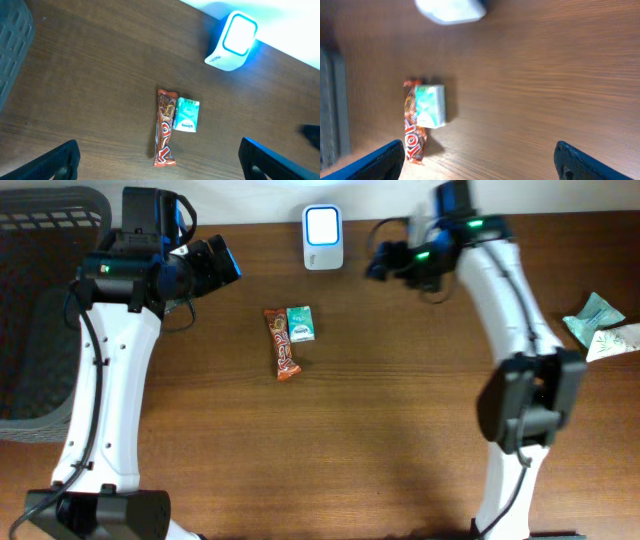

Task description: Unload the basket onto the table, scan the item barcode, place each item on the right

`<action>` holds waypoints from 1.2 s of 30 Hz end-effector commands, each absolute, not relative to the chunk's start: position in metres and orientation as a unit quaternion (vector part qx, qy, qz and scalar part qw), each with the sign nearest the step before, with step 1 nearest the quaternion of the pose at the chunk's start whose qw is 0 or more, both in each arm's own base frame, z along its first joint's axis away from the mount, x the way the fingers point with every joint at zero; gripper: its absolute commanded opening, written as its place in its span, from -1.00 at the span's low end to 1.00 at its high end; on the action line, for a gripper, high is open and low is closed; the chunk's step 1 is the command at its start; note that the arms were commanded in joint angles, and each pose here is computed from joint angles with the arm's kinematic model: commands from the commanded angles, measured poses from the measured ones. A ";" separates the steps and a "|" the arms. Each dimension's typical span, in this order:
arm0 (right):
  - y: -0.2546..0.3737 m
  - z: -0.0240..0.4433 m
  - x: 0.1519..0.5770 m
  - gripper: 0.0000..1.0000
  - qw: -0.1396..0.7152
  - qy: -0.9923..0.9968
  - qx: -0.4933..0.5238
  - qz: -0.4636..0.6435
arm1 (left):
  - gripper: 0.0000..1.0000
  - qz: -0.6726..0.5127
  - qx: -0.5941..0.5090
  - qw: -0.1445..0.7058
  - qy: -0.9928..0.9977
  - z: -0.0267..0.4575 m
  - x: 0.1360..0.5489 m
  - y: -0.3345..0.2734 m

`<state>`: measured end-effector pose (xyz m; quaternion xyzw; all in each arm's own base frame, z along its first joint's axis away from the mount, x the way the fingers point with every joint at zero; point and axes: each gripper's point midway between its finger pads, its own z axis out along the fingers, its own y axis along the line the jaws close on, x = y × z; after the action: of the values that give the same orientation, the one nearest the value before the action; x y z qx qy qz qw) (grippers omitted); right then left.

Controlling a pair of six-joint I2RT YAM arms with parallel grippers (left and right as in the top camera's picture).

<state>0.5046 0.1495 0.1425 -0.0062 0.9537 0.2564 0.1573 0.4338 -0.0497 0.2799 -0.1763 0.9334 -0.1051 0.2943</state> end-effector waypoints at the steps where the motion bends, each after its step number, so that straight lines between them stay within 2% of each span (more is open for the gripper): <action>1: 0.209 0.103 0.493 0.84 0.118 0.952 -0.059 0.277 | 0.98 -0.101 -0.169 0.301 0.933 0.284 0.433 -0.047; 7: 0.286 0.062 0.471 0.60 0.088 0.944 -0.120 0.296 | 0.98 -0.101 -0.169 0.301 0.933 0.284 0.433 -0.047; 13: 0.289 0.029 0.479 0.56 0.096 0.965 -0.069 0.235 | 0.98 -0.101 -0.169 0.301 0.933 0.284 0.433 -0.047; 14: 0.289 0.025 0.479 0.51 0.093 0.965 -0.069 0.234 | 0.98 -0.101 -0.169 0.300 0.933 0.284 0.433 -0.047; 18: 0.289 0.011 0.475 0.01 0.078 0.967 -0.068 0.233 | 0.98 -0.101 -0.169 0.301 0.933 0.284 0.433 -0.047; 21: 0.287 0.011 0.472 -0.81 0.072 0.968 -0.066 0.230 | 0.98 -0.101 -0.169 0.301 0.933 0.284 0.433 -0.047; 22: 0.284 0.011 0.471 -0.92 0.067 0.969 -0.063 0.228 | 0.98 -0.101 -0.169 0.300 0.933 0.284 0.433 -0.047; 26: 0.247 0.030 0.461 -0.92 0.033 0.976 -0.047 0.210 | 0.98 -0.101 -0.169 0.300 0.933 0.284 0.433 -0.047; 28: 0.212 0.043 0.454 -0.92 0.013 0.977 -0.080 0.199 | 0.98 -0.101 -0.169 0.301 0.933 0.284 0.433 -0.047; 31: 0.188 0.042 0.451 -0.92 -0.005 0.979 -0.070 0.191 | 0.98 -0.101 -0.169 0.301 0.933 0.284 0.433 -0.047; 33: 0.172 0.039 0.450 -0.62 -0.012 0.983 -0.061 0.173 | 0.98 -0.101 -0.169 0.301 0.933 0.284 0.433 -0.047; 36: 0.169 0.038 0.451 0.11 -0.011 0.984 -0.060 0.165 | 0.98 -0.101 -0.169 0.301 0.933 0.284 0.433 -0.047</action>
<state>0.4461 0.1636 0.0205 -0.0336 0.9836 0.1733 -0.0375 0.4337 -0.0497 0.2799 -0.1764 0.9335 -0.1050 0.2941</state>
